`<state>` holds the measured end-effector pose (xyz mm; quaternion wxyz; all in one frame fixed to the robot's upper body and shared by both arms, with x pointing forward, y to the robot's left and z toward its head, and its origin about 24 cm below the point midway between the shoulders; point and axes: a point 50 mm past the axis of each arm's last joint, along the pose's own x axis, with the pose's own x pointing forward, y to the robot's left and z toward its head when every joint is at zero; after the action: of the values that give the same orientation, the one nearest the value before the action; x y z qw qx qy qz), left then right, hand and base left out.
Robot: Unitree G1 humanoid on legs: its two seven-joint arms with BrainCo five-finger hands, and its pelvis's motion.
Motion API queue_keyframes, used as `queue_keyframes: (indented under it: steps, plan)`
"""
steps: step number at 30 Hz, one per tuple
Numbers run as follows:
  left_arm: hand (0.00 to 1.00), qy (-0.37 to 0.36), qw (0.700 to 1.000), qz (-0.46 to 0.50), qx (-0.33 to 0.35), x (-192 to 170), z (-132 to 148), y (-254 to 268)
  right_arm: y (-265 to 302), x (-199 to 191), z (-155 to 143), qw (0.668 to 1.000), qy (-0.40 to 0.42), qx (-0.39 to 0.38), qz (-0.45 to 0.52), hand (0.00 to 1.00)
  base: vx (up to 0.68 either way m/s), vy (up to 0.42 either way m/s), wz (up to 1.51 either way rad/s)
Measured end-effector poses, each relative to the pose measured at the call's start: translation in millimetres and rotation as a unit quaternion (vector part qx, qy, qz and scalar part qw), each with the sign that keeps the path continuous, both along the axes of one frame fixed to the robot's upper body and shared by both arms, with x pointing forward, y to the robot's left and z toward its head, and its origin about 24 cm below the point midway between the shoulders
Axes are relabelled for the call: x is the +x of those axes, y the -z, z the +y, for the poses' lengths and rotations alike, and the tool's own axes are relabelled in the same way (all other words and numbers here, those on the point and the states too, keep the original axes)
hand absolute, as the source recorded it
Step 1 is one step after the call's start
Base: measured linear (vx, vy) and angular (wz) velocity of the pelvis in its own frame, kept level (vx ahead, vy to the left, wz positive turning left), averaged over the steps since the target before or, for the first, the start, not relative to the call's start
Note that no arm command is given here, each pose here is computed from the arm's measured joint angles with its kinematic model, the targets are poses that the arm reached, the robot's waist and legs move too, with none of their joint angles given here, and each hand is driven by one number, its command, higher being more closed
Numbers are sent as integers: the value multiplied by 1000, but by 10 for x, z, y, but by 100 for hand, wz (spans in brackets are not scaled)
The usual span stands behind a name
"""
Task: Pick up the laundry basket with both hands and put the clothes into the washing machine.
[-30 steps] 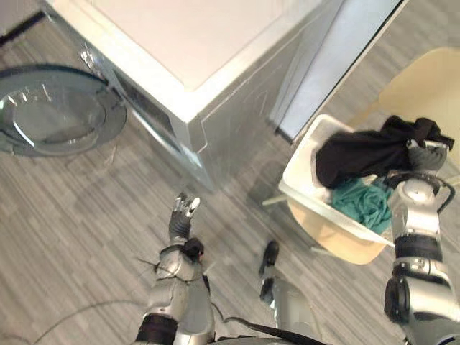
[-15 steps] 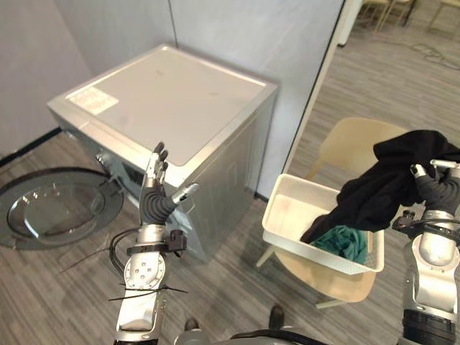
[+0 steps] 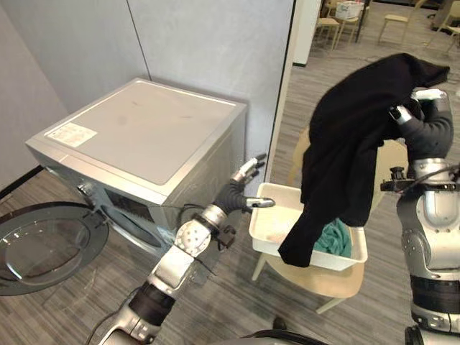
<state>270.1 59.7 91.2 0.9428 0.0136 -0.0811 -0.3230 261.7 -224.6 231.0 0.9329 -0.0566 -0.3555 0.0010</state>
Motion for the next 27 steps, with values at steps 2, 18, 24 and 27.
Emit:
queue_keyframes:
  steps: [2,18,24,27]
  plan:
    - [0,13,1000,24,10,68,-47,46,-26,60,153,999,-38,-3,1,100,7,1,-3]
    - [0,30,999,6,32,434,-705,-323,-133,164,928,977,-211,15,-5,100,-5,0,1]
    - [100,53,998,18,-7,391,-912,-438,-122,171,962,977,-206,50,-5,100,-8,0,1]
    - [100,57,998,22,-9,364,-946,-424,-99,196,954,979,-197,61,1,100,0,0,0]
